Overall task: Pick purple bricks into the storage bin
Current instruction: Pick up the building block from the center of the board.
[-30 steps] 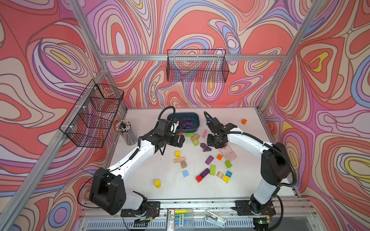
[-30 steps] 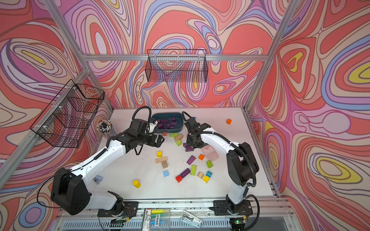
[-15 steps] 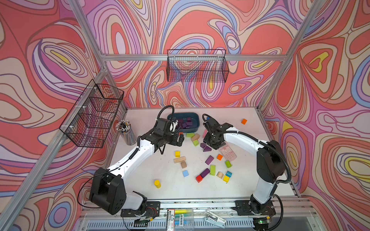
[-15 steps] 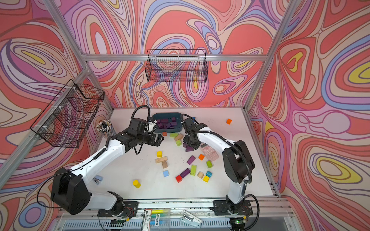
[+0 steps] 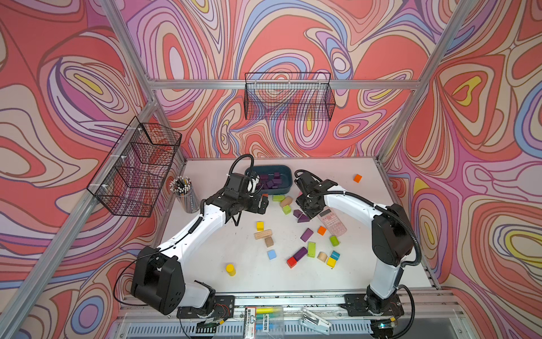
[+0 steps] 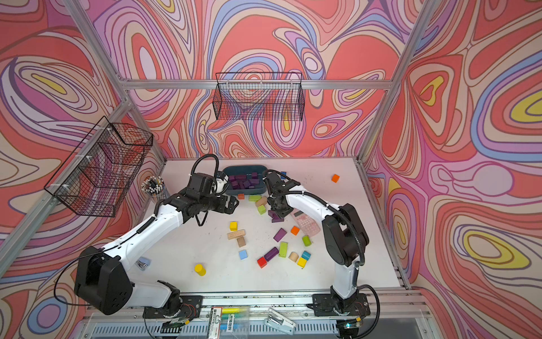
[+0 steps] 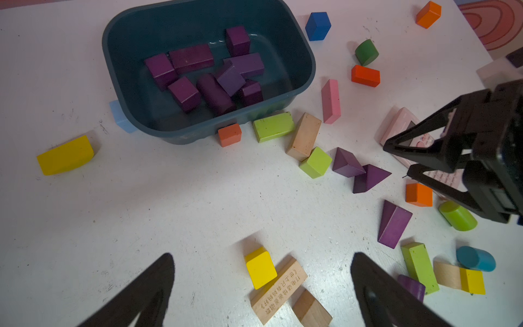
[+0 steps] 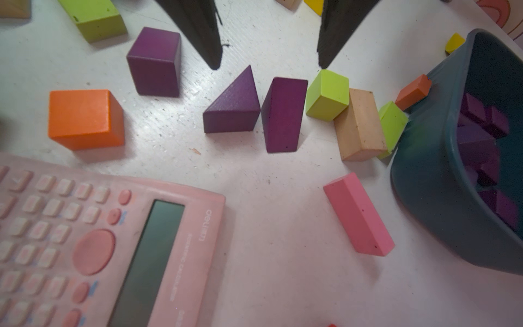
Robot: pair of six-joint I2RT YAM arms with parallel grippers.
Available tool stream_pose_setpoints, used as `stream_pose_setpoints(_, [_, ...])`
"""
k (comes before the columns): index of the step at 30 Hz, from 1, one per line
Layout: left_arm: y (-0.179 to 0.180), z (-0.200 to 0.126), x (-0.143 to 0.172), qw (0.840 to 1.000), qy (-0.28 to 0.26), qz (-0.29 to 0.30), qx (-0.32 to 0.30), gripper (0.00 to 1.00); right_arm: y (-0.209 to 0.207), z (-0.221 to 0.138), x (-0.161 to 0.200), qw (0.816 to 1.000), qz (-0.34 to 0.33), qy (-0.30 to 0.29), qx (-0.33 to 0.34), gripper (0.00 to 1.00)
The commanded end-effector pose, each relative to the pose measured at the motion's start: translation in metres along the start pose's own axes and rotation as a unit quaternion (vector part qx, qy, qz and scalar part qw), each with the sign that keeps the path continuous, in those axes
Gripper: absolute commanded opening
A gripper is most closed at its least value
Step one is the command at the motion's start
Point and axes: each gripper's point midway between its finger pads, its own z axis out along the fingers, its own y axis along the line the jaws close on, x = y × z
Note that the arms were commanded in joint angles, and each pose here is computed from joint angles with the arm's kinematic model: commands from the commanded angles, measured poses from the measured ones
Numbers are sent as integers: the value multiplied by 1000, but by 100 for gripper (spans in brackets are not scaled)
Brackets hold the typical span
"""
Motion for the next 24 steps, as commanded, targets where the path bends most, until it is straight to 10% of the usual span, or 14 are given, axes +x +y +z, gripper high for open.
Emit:
stream_pose_setpoints(1, [2,-4,-8,1000,-6,-8,-3,100,-15,14,7,999,40,6,31,57])
stream_pose_setpoints(24, [2,-4,-8,1000,-7,-9,2,100,-34,43,15,995,67,21,76,59])
